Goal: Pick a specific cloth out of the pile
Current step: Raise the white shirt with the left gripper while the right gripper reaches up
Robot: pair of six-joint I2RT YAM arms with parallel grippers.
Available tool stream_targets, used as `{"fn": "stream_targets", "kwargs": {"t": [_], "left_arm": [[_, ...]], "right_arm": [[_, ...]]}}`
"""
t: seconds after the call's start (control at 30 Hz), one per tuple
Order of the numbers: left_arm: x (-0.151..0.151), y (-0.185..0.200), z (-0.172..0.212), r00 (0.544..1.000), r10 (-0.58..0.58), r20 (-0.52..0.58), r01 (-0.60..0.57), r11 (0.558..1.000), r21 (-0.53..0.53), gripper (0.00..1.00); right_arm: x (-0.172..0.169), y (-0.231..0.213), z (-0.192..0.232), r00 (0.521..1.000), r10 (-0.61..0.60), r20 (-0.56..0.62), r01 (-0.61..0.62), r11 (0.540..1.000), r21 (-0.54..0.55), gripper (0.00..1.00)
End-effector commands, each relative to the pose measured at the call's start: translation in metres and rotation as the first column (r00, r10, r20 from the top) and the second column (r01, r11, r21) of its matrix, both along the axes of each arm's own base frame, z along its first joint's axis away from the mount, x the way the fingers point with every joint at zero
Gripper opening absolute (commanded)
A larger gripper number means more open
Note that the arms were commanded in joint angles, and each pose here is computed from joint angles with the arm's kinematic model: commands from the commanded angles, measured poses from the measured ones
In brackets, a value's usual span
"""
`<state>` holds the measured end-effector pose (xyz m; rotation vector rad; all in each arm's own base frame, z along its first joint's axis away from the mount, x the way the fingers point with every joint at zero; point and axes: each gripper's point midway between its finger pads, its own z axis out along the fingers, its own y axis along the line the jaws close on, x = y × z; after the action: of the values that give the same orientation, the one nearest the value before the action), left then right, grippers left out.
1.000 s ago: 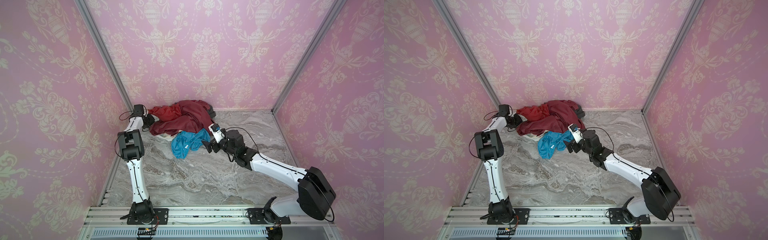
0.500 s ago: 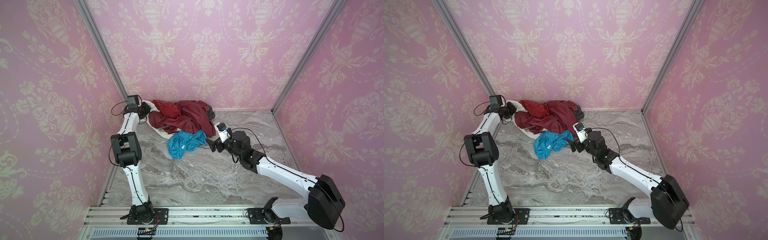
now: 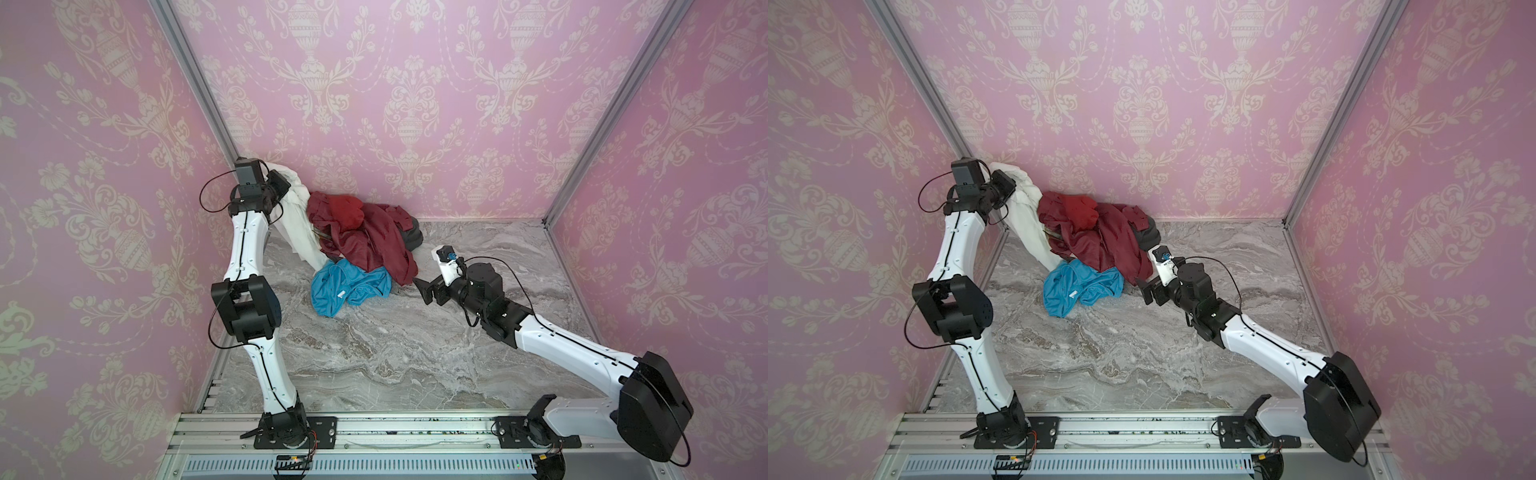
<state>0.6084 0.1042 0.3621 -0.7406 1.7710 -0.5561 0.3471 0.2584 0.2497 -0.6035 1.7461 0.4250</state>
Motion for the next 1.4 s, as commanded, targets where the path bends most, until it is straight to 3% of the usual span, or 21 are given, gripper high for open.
{"fn": "stream_targets", "kwargs": {"t": [0.0,0.27,0.57,0.73,1.13,1.37], "left_arm": [[-0.023,0.009,0.106,0.974,0.056,0.220,-0.069,0.996,0.052,0.00],[-0.045,-0.005,0.180,0.930,0.057,0.364,-0.082,0.995,0.054,0.00],[-0.083,-0.062,0.237,0.879,-0.081,0.470,0.031,0.993,0.114,0.00],[-0.113,-0.102,0.268,0.835,-0.167,0.525,0.085,0.981,0.177,0.00],[-0.185,-0.192,0.305,0.745,-0.355,0.564,0.244,0.933,0.265,0.00],[-0.218,-0.257,0.293,0.705,-0.489,0.514,0.370,0.872,0.322,0.00]], "right_arm": [[-0.002,0.005,0.020,0.999,0.029,0.022,-0.030,0.999,0.046,1.00],[0.006,0.035,0.039,0.991,0.120,0.057,-0.123,0.990,0.064,1.00],[0.017,0.065,0.071,0.971,0.193,0.141,-0.206,0.975,0.085,1.00],[0.022,0.083,0.095,0.953,0.211,0.216,-0.248,0.955,0.163,1.00],[0.029,0.118,0.143,0.905,0.195,0.379,-0.343,0.861,0.376,1.00],[0.032,0.146,0.152,0.881,0.167,0.443,-0.373,0.821,0.431,1.00]]}}
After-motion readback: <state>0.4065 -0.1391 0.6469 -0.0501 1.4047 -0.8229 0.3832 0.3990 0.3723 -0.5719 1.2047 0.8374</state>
